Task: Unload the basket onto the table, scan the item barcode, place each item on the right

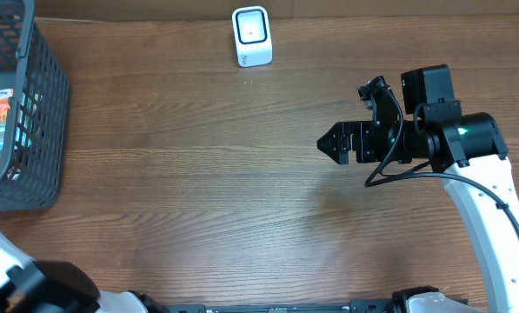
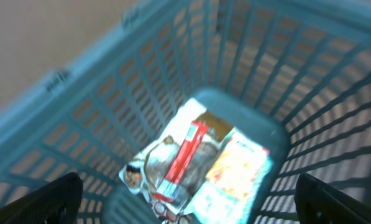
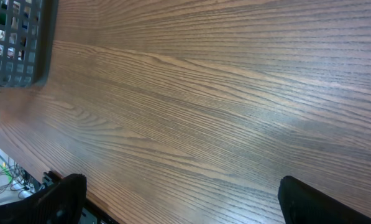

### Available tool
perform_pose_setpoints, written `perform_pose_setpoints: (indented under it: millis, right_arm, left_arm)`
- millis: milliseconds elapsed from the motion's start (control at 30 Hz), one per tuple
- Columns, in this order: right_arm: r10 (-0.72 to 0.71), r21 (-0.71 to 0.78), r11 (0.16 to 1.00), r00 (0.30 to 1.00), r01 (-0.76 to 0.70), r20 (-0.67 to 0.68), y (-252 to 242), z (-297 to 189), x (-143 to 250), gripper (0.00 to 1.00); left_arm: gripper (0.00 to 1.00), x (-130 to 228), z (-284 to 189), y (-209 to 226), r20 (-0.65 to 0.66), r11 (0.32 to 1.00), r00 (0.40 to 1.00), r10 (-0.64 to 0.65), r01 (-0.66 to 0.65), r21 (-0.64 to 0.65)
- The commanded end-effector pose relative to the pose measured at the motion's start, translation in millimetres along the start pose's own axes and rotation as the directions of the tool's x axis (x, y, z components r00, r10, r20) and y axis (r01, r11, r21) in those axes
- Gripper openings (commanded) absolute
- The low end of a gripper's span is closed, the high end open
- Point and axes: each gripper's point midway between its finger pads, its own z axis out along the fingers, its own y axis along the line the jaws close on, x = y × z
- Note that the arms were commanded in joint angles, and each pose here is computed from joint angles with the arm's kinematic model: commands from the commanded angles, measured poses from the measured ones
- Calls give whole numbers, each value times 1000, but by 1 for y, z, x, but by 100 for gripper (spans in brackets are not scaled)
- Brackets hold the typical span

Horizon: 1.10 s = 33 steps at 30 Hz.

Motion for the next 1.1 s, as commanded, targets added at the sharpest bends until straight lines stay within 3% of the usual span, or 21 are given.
perform_pose_setpoints:
  millis: [0,133,500,1067]
  right_arm:
    - [-6,2,1000,1000,6,22,2,-5,-7,100]
    - [-6,2,1000,1000,6,22,2,-5,-7,100]
    - [-6,2,1000,1000,6,22,2,-5,-7,100]
    - [-6,2,1000,1000,6,22,2,-5,-7,100]
  left_arm:
    - [100,18,32,-1,-58,991,997,40,-32,132]
    - [100,42,61,-12,-114,969,988,108,-79,233]
    - [100,106,119,-50,-258,920,925,278,-179,347]
    - [100,169,165,-49,-422,931,854,304,-173,321]
